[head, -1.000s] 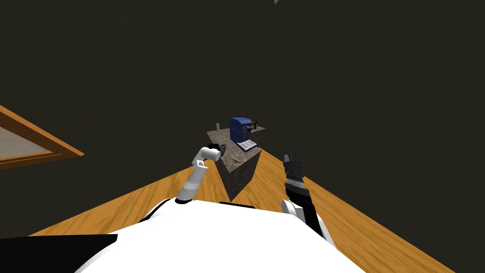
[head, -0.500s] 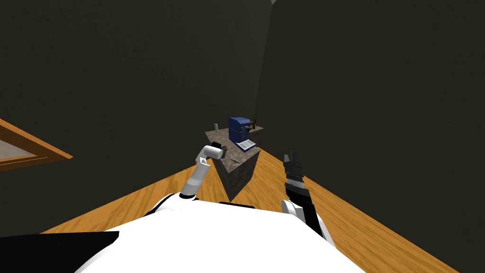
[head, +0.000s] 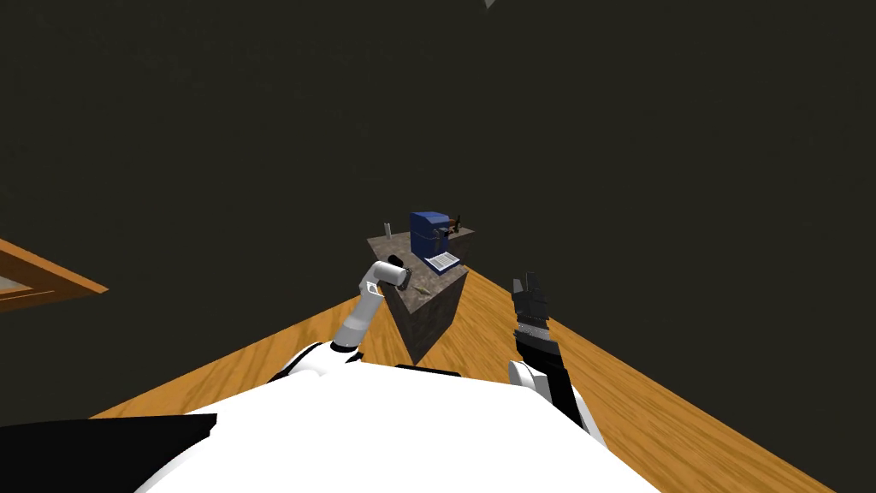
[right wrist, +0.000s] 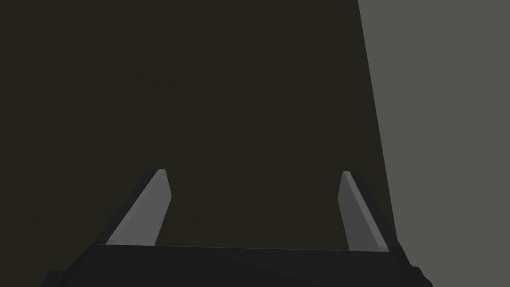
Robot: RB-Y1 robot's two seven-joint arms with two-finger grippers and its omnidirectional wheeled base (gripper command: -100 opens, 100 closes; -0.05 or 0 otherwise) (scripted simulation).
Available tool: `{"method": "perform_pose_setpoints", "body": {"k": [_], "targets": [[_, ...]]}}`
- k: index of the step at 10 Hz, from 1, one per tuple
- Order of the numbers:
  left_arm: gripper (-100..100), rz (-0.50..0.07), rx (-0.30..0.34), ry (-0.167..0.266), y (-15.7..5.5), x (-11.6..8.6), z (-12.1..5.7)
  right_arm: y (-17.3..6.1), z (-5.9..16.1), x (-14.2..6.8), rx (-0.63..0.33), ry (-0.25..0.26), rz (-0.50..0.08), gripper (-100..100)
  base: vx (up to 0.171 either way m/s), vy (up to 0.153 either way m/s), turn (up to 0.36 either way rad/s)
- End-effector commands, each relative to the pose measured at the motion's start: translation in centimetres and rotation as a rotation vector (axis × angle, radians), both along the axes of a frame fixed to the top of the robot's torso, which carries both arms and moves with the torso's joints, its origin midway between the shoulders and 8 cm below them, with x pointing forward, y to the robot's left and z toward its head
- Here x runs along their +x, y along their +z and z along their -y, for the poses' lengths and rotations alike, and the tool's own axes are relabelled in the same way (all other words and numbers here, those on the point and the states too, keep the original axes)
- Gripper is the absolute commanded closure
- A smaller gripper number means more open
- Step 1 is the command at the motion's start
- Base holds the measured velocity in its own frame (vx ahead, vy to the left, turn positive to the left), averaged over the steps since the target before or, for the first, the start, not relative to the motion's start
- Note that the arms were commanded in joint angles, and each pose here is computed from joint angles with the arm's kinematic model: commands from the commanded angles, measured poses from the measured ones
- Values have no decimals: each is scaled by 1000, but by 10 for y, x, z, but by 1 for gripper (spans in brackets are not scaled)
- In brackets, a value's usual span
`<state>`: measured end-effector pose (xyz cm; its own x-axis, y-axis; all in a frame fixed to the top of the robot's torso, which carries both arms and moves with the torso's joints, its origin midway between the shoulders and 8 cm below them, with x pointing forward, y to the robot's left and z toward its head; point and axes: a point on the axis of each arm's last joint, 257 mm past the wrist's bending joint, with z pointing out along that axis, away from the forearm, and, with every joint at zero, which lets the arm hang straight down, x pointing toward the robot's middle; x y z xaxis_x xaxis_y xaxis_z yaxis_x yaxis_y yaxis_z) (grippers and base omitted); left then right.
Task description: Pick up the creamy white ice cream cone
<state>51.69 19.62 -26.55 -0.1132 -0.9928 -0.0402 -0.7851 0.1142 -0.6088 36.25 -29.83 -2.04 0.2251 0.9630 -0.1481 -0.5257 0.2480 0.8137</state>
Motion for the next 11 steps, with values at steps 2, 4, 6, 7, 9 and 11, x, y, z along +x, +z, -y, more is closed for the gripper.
{"method": "perform_pose_setpoints", "body": {"k": [2, 4, 6, 7, 9, 11], "targets": [[-100, -77, 2, 2, -12, -8, 4, 0, 0, 0, 0, 0, 0, 0, 20, -11, -59], [-100, -161, 5, 4, -26, -22, 8, 0, 0, 0, 0, 0, 0, 0, 23, -15, -55], [-100, -229, 9, 6, -41, -35, 10, 0, 0, 0, 0, 0, 0, 0, 52, -31, -63], [-100, -257, 9, 6, -48, -41, 11, 0, 0, 0, 0, 0, 0, 0, 51, -41, -20], [0, -242, 9, 6, -43, -38, 10, 0, 0, 0, 0, 0, 0, 0, 0, -5, 15], [-100, -241, 8, 8, -54, -35, 9, 0, 0, 0, 0, 0, 0, 0, 0, 0, 0]]}}
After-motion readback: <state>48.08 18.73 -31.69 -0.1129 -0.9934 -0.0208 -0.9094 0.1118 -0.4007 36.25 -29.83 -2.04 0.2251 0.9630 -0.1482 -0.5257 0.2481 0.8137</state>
